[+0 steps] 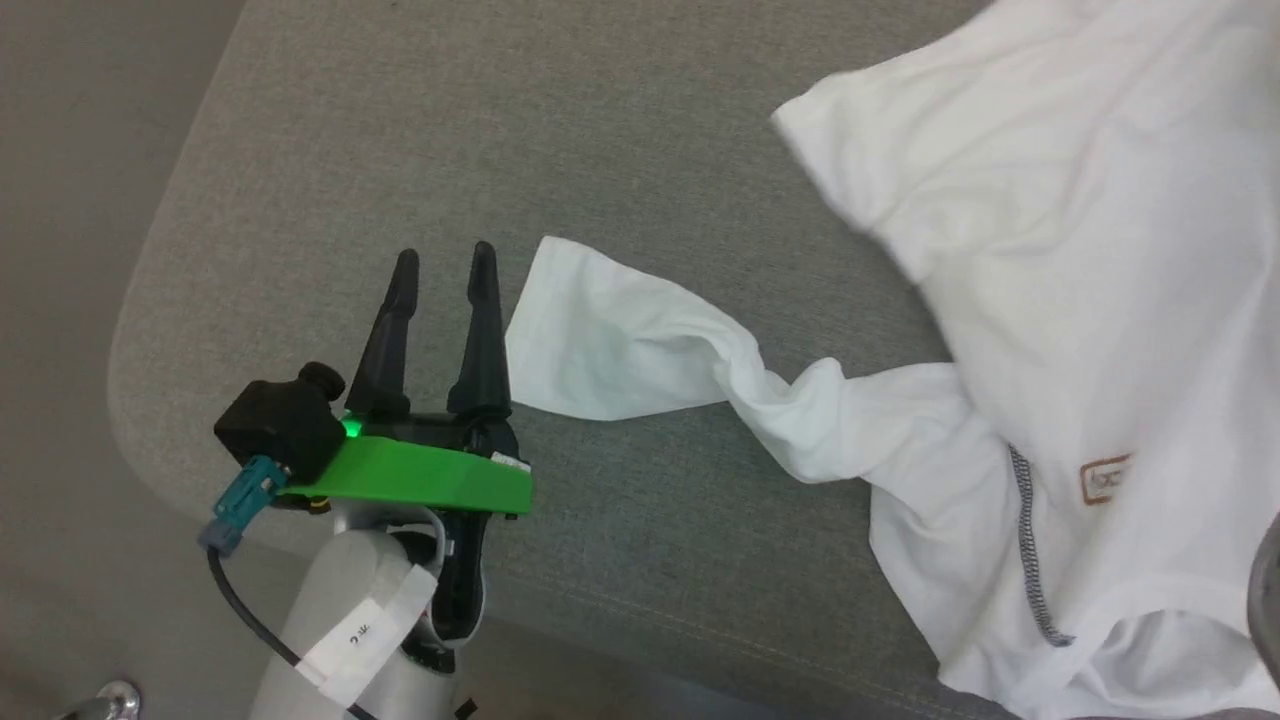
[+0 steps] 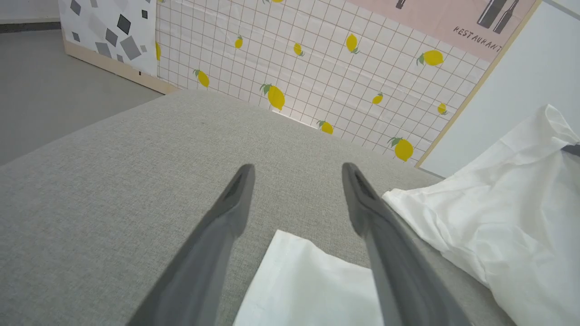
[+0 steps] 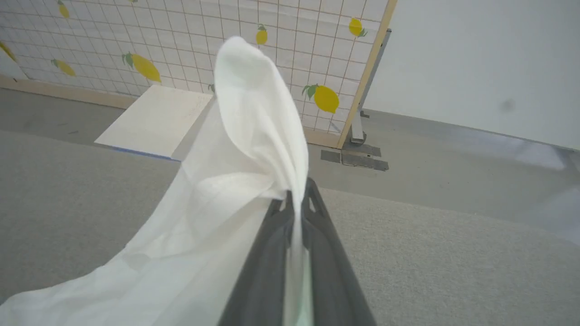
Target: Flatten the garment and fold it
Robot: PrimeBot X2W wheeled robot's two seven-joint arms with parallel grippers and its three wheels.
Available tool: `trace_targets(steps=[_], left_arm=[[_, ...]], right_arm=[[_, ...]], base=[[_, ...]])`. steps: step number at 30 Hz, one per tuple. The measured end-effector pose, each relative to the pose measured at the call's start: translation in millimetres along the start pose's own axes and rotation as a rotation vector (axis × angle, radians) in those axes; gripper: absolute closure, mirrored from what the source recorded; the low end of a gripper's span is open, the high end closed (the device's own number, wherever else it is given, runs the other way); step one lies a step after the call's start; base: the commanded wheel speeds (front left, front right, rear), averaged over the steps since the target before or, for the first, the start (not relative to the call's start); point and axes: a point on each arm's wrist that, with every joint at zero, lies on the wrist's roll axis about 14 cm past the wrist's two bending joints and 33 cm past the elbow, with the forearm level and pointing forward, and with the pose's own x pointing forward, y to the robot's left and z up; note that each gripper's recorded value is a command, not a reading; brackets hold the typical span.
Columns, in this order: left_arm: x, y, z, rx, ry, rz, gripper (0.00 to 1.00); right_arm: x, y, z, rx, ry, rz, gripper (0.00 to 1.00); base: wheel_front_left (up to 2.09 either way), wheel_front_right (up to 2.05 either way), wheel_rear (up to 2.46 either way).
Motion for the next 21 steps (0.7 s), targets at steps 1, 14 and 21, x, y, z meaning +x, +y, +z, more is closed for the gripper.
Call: trace_targets(steps=[1, 14, 21], left_arm=[[-0.7, 1.1, 0.2, 0.000, 0.001, 0.003, 0.00], [-5.1, 3.1, 1.0, 0.001, 0.004, 0.011, 0.00], [-10.4, -6.5, 2.3, 0.008, 0.001, -0.021, 0.00]], right_arm=[[0.9, -12.4, 4.3, 0.006, -0.016, -0.041, 1.00], [-32.9, -51.8, -110.9, 0.094, 0.319, -0.185, 0.00], [-69.5, -35.3, -93.8, 0.161, 0.043, -0.099, 0.00]], base=[[0.00, 0.00, 0.00], [0.00, 0.00, 0.00], [0.00, 0.00, 0.00]])
